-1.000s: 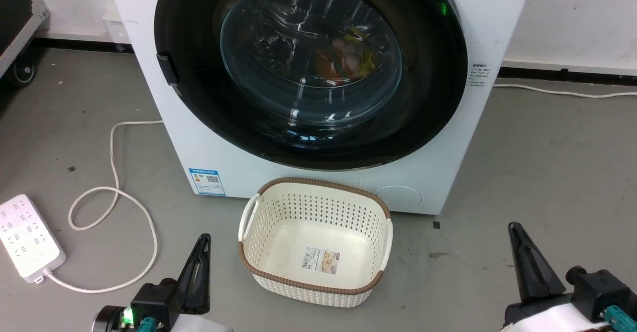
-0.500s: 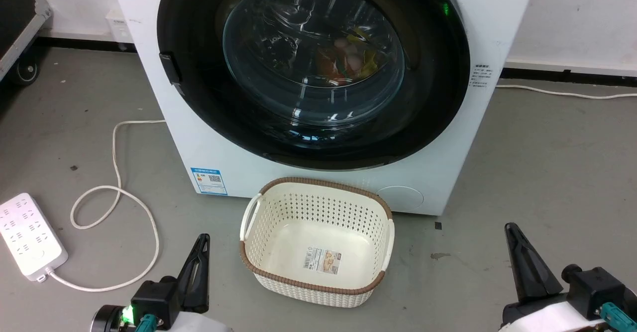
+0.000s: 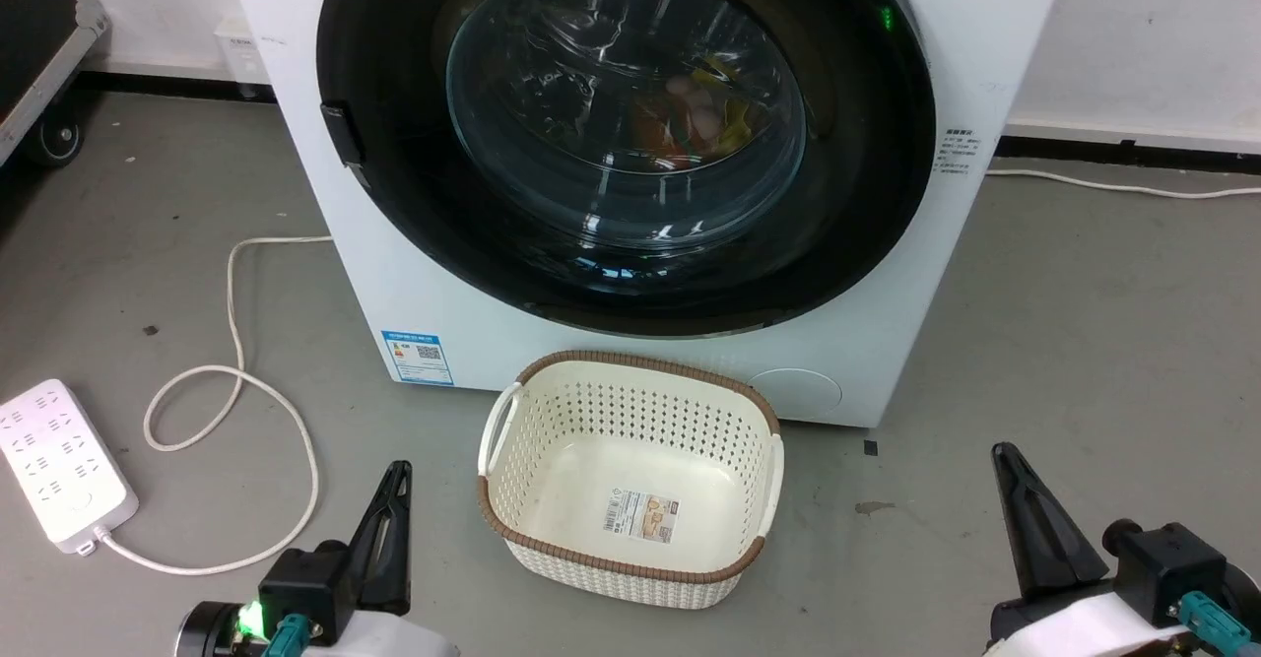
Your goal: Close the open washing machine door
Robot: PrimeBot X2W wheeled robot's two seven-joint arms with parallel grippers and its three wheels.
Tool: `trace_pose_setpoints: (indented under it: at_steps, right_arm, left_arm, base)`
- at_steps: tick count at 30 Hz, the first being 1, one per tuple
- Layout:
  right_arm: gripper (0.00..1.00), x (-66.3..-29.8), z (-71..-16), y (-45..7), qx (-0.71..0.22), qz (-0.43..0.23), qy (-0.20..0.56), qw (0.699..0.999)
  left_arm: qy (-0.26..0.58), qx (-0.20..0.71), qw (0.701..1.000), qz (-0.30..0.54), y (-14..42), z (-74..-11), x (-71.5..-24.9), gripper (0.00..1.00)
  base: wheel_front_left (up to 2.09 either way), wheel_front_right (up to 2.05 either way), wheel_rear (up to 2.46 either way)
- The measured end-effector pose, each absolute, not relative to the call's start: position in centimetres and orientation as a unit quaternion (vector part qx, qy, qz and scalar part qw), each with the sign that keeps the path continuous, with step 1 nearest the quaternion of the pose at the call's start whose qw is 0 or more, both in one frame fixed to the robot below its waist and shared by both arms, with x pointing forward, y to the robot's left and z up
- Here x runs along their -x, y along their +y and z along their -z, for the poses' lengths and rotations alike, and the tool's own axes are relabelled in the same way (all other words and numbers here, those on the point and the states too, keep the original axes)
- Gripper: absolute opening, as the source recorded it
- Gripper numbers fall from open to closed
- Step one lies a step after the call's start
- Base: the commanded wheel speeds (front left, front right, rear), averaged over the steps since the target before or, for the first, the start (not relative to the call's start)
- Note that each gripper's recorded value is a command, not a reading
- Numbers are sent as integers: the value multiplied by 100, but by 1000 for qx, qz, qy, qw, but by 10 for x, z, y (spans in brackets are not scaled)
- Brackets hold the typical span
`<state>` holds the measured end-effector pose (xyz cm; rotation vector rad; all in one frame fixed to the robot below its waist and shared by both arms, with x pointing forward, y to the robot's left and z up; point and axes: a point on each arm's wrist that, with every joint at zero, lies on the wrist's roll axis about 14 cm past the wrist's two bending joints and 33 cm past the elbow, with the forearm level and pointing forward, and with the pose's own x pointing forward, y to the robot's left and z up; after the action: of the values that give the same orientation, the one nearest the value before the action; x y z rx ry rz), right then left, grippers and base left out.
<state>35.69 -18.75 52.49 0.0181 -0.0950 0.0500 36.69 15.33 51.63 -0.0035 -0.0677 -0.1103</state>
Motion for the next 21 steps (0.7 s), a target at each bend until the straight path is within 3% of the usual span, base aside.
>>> trace_pose_setpoints:
  at_steps: [21]
  right_arm:
    - [0,-359,-523,-181,-3,-35,-32,999]
  left_arm:
    - [-23,-5,999,42,159,-517,-367,0]
  base:
    - [0,0,0]
